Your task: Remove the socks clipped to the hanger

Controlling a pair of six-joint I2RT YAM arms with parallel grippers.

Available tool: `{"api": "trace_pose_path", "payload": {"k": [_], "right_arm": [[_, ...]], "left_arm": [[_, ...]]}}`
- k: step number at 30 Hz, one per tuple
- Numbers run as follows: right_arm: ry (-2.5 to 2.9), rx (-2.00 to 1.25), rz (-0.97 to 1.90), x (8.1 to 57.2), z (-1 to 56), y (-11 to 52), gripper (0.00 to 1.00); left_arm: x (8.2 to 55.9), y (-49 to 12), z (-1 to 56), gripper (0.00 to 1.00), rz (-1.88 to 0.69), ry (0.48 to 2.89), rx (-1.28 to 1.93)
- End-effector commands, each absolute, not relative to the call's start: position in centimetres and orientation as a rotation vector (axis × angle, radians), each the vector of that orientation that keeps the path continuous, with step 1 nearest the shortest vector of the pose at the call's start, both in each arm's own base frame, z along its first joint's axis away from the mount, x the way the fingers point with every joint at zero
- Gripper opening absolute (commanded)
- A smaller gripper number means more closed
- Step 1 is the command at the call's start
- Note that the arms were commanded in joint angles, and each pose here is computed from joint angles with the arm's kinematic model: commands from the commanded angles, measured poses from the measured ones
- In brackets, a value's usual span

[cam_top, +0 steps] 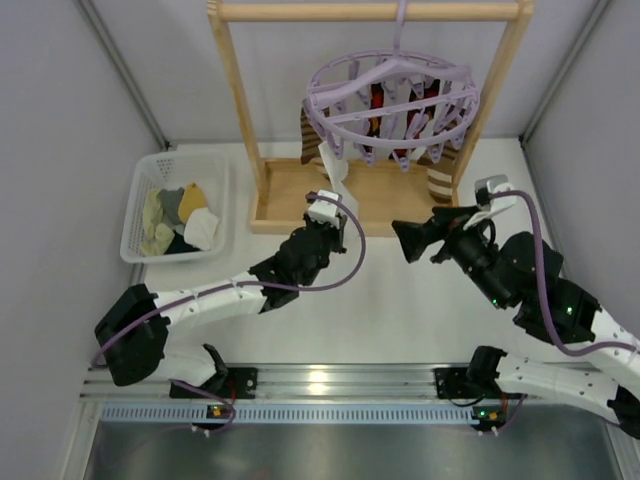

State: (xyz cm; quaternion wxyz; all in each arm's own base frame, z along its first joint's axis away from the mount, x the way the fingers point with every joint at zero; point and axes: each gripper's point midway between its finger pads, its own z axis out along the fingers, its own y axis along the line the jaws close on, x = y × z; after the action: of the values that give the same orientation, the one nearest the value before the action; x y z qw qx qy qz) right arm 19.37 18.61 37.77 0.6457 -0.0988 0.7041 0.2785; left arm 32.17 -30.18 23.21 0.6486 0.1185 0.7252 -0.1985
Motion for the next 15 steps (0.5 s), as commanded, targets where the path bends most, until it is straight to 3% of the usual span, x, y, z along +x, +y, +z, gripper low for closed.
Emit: {"api": "trace_pose_path", "payload": {"k": [1, 15], "right_arm": [[1.491, -0.057, 0.597, 21.2, 44.8, 17.2, 0.94], [1.665, -0.247, 0.239, 26.2, 47.1, 22.0, 0.81]], "left_arm": [[31.7, -29.4, 26.6, 0.00, -0.366, 1.568, 0.079], [26.8, -36.9, 26.3, 0.00, -0.040, 1.556, 0.208]]}}
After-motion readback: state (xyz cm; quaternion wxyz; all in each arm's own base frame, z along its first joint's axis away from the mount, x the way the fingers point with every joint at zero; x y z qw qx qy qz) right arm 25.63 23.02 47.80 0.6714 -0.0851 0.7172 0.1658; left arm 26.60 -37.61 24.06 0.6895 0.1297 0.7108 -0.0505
